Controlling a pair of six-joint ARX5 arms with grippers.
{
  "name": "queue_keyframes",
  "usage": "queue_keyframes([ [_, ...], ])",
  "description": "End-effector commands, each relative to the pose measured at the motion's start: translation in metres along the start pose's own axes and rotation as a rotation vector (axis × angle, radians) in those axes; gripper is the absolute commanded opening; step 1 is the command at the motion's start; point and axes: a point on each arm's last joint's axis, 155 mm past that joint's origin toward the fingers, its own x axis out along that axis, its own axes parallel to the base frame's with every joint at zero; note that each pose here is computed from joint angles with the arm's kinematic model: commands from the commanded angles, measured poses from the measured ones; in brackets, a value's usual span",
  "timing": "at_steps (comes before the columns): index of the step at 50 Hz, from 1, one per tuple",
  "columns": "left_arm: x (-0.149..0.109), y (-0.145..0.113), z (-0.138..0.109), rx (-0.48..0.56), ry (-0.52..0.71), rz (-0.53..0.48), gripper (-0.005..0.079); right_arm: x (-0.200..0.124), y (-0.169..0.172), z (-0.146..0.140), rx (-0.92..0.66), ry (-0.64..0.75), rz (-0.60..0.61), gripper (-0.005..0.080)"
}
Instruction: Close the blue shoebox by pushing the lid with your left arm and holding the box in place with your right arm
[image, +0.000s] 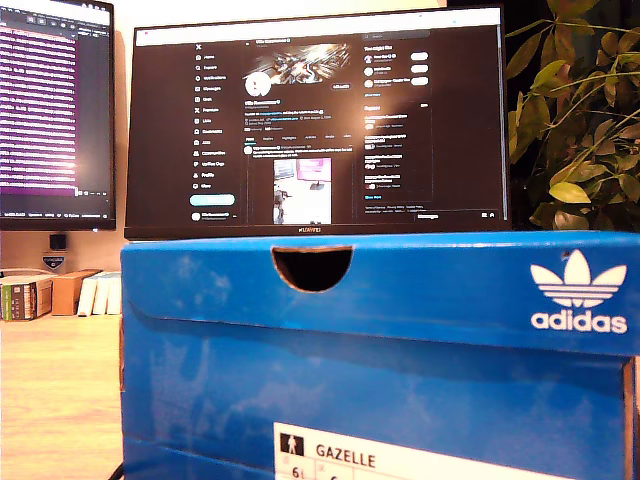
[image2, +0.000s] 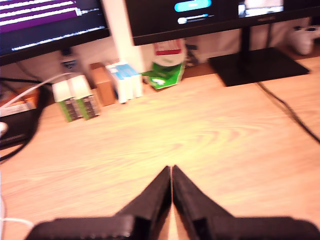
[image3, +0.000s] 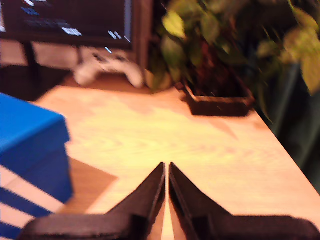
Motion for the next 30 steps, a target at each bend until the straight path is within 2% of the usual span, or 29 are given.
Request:
queue_keyframes([
  [1, 0.004, 0.001, -0.016, -0.023, 0.022, 0.010, -0.0016, 0.001, -0.001, -0.005, 0.001, 0.007, -0.011, -0.0010],
  [10, 0.004, 0.014, -0.018, -0.024, 0.030, 0.079, -0.0016, 0.001, -0.001, -0.005, 0.006, 0.006, -0.012, -0.0010],
  [19, 0.003, 0.022, -0.019, -0.094, 0.031, 0.125, -0.0016, 0.001, 0.000, -0.004, 0.034, 0.001, -0.006, -0.0010],
  [24, 0.003, 0.022, -0.019, -0.135, 0.028, 0.125, -0.0016, 0.001, 0.000, -0.004, 0.034, 0.001, -0.006, -0.0010],
  [30, 0.003, 0.022, -0.019, -0.134, 0.027, 0.123, -0.0016, 0.001, 0.000, -0.004, 0.034, 0.001, -0.006, -0.0010],
])
